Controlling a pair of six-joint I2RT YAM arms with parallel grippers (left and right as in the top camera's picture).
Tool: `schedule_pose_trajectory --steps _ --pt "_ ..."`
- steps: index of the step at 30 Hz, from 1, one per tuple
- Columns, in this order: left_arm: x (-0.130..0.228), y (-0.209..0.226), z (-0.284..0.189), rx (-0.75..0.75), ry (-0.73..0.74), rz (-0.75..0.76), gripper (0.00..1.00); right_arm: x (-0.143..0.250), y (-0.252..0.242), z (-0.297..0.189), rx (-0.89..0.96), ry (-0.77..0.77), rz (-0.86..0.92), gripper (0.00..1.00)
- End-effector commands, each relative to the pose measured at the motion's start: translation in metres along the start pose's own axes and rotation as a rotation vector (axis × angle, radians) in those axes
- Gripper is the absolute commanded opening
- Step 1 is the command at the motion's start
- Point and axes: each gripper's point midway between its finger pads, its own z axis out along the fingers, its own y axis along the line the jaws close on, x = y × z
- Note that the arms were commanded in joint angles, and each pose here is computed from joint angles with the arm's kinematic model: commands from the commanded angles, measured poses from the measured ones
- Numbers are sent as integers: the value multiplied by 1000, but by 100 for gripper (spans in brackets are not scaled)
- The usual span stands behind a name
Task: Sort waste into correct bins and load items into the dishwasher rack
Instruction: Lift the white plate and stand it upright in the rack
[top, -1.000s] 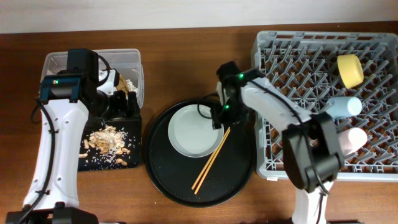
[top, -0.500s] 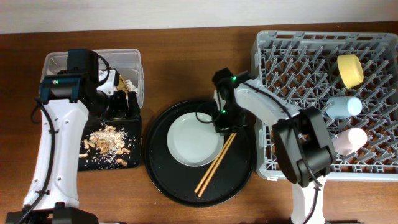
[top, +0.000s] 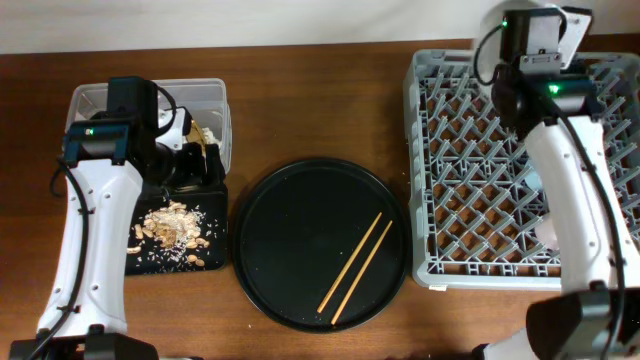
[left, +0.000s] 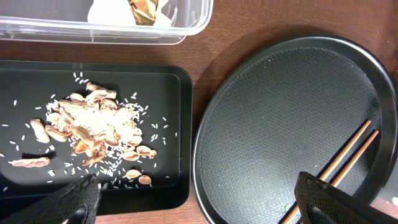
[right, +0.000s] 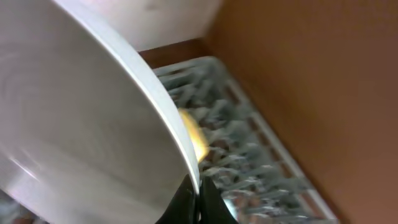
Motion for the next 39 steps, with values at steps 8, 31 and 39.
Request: schedule_pose_trajectory --steps 8,31,39 --pt "-4 2 -1 -7 -17 -4 99 86 44 79 116 249 -256 4" --pt "0 3 -1 -8 -3 -7 99 64 44 -88 -522 277 -14 79" --pt "-1 3 -1 -8 -5 -6 99 203 117 -178 -928 763 -241 78"
